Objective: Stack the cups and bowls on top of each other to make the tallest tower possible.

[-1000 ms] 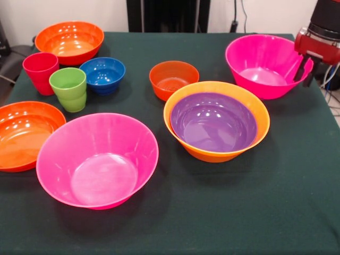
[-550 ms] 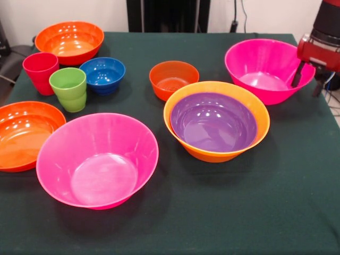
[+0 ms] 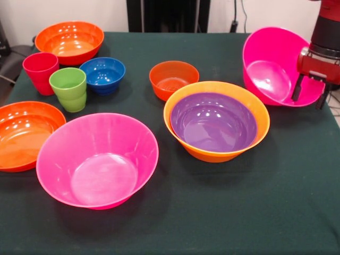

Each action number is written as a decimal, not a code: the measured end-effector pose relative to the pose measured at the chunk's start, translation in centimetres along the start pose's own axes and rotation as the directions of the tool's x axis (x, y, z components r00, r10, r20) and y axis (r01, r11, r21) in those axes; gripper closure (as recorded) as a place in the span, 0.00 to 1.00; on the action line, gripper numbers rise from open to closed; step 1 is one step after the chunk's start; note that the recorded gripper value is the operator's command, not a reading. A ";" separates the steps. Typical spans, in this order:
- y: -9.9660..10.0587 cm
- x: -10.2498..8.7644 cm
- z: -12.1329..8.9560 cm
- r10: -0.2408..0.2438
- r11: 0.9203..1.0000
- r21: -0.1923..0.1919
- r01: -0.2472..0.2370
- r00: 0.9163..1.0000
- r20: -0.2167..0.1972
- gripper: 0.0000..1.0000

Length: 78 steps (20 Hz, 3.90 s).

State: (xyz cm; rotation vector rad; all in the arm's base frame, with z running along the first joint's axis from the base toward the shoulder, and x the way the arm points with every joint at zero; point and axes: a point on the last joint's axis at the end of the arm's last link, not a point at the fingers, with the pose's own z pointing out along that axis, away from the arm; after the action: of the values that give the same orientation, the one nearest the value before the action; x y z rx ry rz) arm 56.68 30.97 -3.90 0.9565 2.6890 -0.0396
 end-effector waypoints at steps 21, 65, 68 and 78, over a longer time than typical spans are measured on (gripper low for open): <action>0.2 -0.2 -0.3 0.001 1.000 -0.005 -0.001 1.000 0.002 0.00; 1.4 -1.3 -2.3 0.030 0.999 -0.044 -0.030 1.000 -0.009 0.00; 1.6 -1.4 -2.7 0.031 0.998 -0.050 -0.031 1.000 -0.008 0.00; 1.5 -1.4 -3.0 0.032 0.998 -0.050 -0.032 0.999 -0.008 1.00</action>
State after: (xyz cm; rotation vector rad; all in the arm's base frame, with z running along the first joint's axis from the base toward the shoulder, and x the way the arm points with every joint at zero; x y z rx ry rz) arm 57.92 31.66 -0.55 0.9856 2.6670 0.0377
